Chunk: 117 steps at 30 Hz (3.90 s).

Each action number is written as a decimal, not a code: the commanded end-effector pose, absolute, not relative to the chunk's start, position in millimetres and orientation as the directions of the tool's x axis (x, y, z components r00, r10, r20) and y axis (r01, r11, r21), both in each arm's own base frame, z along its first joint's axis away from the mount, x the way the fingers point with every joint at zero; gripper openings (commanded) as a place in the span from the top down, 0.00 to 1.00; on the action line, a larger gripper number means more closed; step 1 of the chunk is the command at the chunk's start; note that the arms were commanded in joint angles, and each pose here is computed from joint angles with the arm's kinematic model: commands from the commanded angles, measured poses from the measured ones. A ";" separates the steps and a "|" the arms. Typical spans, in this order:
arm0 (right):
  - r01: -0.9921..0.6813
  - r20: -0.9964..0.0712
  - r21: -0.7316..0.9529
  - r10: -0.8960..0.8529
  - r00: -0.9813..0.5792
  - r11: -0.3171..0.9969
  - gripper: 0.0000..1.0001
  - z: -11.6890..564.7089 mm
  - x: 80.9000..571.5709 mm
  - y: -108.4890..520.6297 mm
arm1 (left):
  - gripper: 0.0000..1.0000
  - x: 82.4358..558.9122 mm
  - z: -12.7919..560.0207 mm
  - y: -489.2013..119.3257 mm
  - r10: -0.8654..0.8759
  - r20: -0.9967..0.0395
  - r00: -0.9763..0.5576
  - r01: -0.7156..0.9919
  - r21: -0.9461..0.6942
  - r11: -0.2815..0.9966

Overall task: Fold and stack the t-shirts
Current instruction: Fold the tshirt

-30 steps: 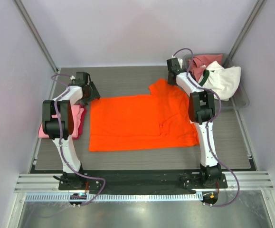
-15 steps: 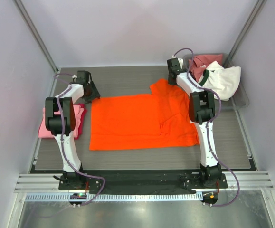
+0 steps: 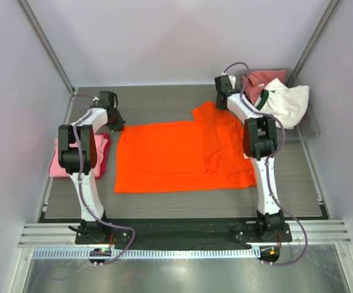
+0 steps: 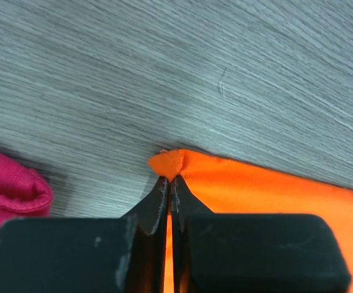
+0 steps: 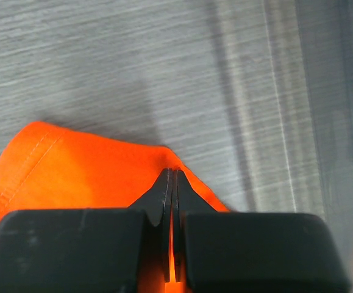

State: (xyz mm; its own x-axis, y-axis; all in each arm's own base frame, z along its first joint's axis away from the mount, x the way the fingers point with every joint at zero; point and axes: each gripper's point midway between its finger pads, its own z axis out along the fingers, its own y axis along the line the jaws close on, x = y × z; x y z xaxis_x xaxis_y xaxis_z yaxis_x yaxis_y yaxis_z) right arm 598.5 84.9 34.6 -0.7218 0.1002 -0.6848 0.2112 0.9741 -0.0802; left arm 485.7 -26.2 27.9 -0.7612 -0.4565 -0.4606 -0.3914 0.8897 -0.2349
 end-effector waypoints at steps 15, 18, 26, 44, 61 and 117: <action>0.242 -0.789 0.015 0.161 -0.593 0.970 0.99 145.1 573.2 73.5 | 1.00 484.9 75.9 -46.0 -0.390 -0.596 -0.702 -0.263 -0.292 0.920; 0.241 -0.790 0.021 0.163 -0.591 0.970 0.99 151.5 564.3 73.1 | 1.00 482.8 84.3 -46.0 -0.387 -0.611 -0.690 -0.256 -0.294 0.921; 0.248 -0.806 0.034 0.173 -0.566 0.968 0.99 176.1 534.0 64.9 | 1.00 467.3 101.3 -38.5 -0.390 -0.652 -0.651 -0.268 -0.284 0.921; 0.293 -0.807 0.072 0.228 -0.545 0.953 0.99 176.8 451.9 48.4 | 1.00 434.4 97.7 -35.6 -0.394 -0.707 -0.587 -0.245 -0.308 0.919; 0.358 -0.847 0.079 0.252 -0.468 0.930 0.99 180.8 387.3 45.0 | 1.00 395.3 108.3 -32.7 -0.468 -0.747 -0.473 -0.265 -0.386 0.884; 0.098 -0.749 0.212 0.226 -0.623 0.972 0.47 108.3 359.9 132.3 | 0.24 350.3 127.5 -45.5 -0.531 -0.659 -0.533 -0.317 -0.426 0.847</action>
State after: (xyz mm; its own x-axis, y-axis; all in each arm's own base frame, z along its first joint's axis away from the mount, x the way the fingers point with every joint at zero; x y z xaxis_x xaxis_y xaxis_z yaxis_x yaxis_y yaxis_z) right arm 344.6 119.9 101.5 -0.6157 0.2752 -0.7384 0.1588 0.9611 0.2259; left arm 354.4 -37.8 153.2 -0.4028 -0.5768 -0.7106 -0.3093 0.8165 -0.4875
